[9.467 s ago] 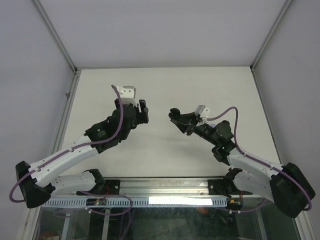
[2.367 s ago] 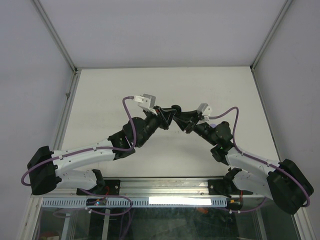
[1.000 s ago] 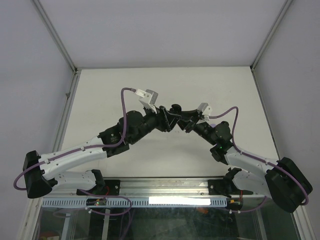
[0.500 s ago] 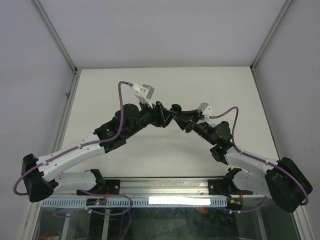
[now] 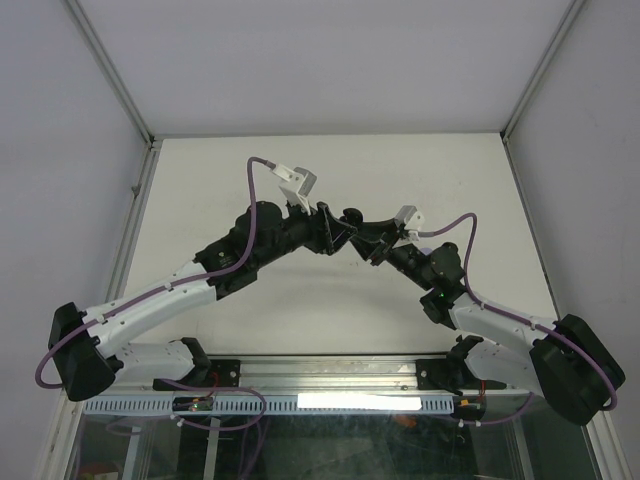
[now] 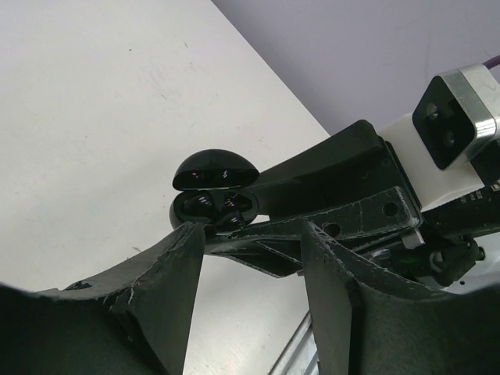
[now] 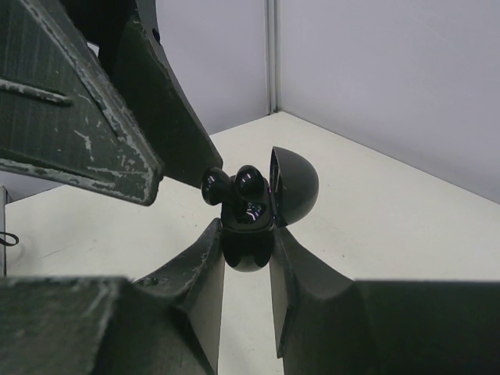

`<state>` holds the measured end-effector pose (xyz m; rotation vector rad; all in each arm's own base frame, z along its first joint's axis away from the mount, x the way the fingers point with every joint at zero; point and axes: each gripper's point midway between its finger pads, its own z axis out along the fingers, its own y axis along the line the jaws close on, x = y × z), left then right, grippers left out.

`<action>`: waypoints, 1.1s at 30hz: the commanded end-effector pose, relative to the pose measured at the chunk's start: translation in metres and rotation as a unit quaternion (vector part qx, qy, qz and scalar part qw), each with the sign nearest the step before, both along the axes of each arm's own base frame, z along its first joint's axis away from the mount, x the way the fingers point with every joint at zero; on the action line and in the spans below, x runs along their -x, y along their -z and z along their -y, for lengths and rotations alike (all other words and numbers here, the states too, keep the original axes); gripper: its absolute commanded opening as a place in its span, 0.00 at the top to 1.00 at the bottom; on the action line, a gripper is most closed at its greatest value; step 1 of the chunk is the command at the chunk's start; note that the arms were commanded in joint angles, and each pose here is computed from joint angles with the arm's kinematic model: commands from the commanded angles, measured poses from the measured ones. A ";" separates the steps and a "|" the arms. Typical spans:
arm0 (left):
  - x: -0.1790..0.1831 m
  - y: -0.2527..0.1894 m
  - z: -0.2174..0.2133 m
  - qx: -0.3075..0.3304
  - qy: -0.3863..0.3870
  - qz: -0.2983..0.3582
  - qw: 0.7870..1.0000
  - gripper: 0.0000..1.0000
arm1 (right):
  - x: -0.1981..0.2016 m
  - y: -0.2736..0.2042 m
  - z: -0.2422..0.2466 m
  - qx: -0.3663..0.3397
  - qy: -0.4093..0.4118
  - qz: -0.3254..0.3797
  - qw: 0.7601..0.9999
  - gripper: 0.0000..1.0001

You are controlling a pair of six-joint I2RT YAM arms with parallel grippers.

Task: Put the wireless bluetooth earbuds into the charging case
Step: Place the earbud in the charging case.

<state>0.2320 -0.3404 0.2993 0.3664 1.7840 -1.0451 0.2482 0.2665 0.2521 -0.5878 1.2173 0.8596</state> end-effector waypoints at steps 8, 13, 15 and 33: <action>0.008 -0.039 0.012 0.054 0.046 0.021 0.997 0.50 | 0.002 -0.031 0.002 -0.036 0.003 0.036 0.999 1.00; 0.015 -0.042 0.017 0.061 0.069 0.024 0.995 0.52 | 0.001 -0.030 0.002 -0.035 0.004 0.034 0.999 1.00; 0.017 -0.042 0.019 0.061 0.078 0.021 0.995 0.52 | 0.000 -0.029 0.001 -0.034 0.003 0.033 0.999 1.00; -0.002 -0.050 -0.004 0.042 0.035 0.034 0.998 0.46 | 0.005 -0.026 -0.001 -0.028 -0.011 0.029 0.999 1.00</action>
